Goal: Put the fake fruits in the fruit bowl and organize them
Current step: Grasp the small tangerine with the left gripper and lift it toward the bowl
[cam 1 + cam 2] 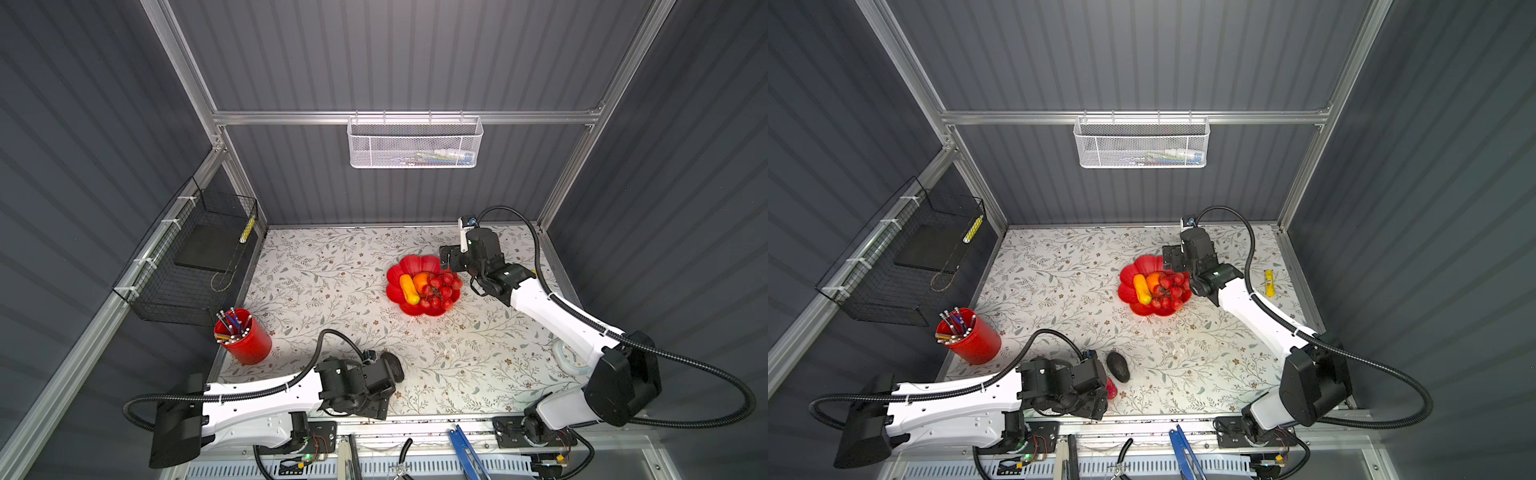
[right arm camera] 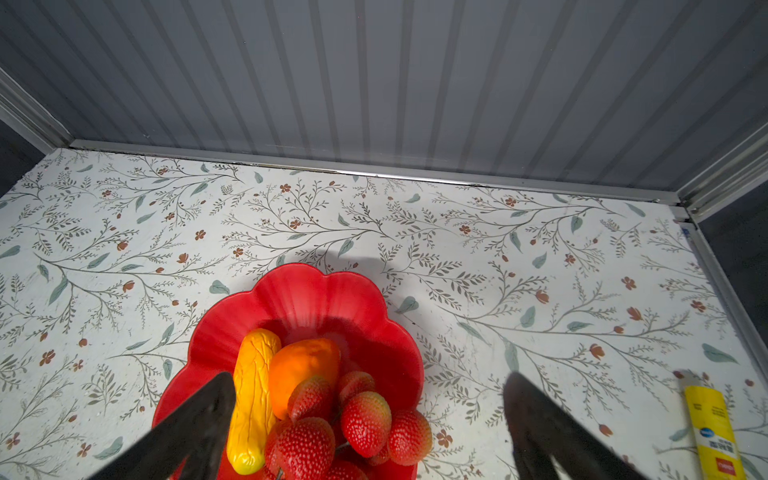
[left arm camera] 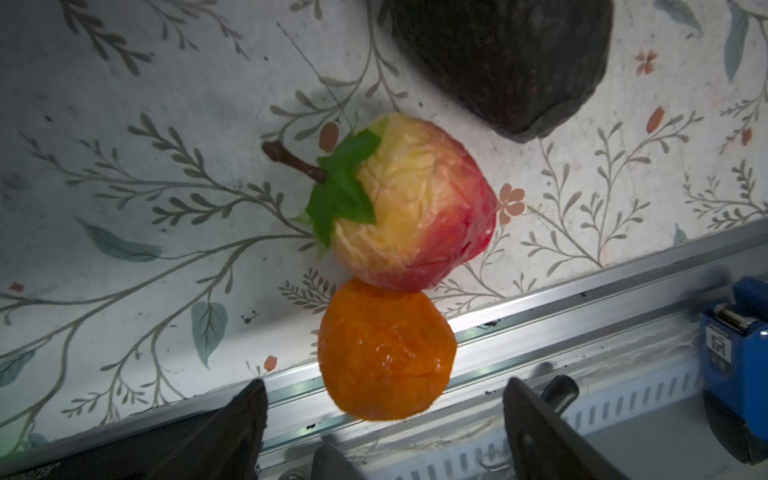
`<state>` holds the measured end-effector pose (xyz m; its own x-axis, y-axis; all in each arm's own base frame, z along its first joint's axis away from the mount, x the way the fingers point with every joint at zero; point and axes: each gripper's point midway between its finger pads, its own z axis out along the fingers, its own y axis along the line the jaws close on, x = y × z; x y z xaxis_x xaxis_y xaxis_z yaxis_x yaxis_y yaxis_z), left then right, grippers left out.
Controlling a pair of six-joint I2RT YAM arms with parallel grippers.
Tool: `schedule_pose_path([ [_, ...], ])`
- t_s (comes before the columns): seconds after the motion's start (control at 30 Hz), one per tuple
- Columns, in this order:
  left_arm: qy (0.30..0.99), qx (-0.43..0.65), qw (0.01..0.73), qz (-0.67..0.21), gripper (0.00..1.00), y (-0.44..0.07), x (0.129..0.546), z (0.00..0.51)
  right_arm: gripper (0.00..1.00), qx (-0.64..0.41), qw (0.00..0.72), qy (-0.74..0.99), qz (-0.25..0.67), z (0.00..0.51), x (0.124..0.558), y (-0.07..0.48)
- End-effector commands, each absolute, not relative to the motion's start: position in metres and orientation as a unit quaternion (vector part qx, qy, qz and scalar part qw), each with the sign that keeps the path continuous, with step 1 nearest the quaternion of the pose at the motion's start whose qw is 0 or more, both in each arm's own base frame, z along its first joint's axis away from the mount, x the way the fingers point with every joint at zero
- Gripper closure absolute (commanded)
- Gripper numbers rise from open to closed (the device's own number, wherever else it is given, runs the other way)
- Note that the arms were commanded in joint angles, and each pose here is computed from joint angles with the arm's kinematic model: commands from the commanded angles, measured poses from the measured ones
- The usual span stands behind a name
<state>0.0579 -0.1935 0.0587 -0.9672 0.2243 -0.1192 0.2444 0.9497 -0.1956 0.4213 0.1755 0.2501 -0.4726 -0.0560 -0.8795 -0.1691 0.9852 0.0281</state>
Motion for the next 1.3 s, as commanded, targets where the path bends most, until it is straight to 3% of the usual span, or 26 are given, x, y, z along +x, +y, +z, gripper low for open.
schedule_pose_path([
  [0.0, 0.987, 0.110, 0.058, -0.098, 0.16, -0.193, 0.061, 0.051, 0.01, -0.052, 0.522, 0.849, 0.059, 0.258, 0.418, 0.169],
  [0.13, 0.988, 0.110, 0.051, -0.092, 0.23, -0.197, 0.061, 0.037, 0.01, -0.050, 0.520, 0.850, 0.060, 0.256, 0.416, 0.167],
  [0.3, 0.989, 0.116, 0.037, -0.079, 0.24, -0.198, 0.058, 0.025, 0.01, -0.050, 0.520, 0.851, 0.057, 0.256, 0.414, 0.164],
  [0.5, 0.989, 0.106, 0.059, -0.087, 0.44, -0.195, 0.064, 0.034, 0.01, -0.046, 0.518, 0.852, 0.059, 0.253, 0.413, 0.163],
  [0.6, 0.986, 0.116, 0.076, -0.096, 0.54, -0.195, 0.068, 0.051, 0.01, -0.045, 0.516, 0.853, 0.060, 0.251, 0.414, 0.163],
  [0.83, 0.964, 0.140, 0.180, -0.133, 0.59, -0.190, 0.094, 0.153, 0.01, -0.043, 0.517, 0.852, 0.068, 0.251, 0.413, 0.164],
  [1.0, 0.944, 0.172, 0.257, -0.113, 0.58, -0.202, 0.146, 0.209, 0.01, -0.039, 0.511, 0.855, 0.082, 0.248, 0.408, 0.164],
  [1.27, 0.910, 0.204, 0.325, -0.155, 0.59, -0.268, 0.287, 0.227, 0.01, -0.029, 0.509, 0.855, 0.095, 0.253, 0.383, 0.149],
])
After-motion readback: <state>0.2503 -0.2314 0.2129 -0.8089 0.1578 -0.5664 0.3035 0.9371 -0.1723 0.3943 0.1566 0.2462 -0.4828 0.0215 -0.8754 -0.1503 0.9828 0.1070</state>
